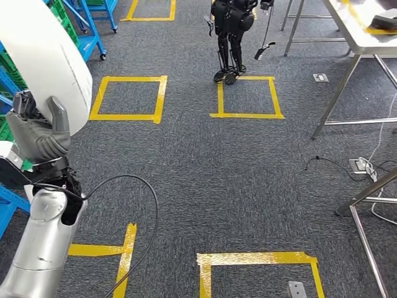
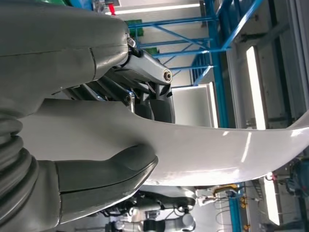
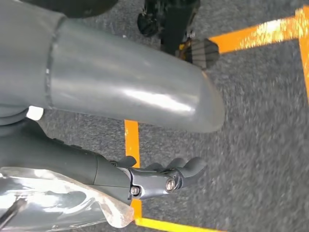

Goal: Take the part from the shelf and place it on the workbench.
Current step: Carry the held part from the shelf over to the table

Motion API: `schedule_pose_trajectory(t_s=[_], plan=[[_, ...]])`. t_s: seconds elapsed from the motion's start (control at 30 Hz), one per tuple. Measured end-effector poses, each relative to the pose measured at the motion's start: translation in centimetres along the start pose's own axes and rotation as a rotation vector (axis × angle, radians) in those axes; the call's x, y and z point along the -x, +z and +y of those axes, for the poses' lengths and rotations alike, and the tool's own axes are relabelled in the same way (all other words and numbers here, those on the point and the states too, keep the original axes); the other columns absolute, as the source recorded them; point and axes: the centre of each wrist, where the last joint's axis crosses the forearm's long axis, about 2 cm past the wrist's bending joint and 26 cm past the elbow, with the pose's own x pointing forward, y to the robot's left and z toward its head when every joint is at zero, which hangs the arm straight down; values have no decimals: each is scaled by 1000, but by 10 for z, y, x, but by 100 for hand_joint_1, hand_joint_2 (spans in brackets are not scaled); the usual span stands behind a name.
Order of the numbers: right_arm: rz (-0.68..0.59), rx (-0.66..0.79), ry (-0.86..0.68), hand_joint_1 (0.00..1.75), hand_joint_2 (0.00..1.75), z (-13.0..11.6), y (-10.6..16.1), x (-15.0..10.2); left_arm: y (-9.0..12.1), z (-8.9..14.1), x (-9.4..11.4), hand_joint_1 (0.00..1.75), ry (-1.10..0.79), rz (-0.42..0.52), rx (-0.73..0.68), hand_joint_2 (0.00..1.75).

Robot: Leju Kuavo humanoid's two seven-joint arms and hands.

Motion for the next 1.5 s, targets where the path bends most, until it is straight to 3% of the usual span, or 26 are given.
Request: schedule_pose_trajectory(t_s=[0.5, 1.5], plan=[[35, -13, 2, 0, 0, 17, 7, 4, 28, 39, 14, 175, -46, 15, -75, 175], [-17, -30, 6, 0, 0, 15, 3, -8, 34, 35, 12, 175, -69, 17, -45, 175]])
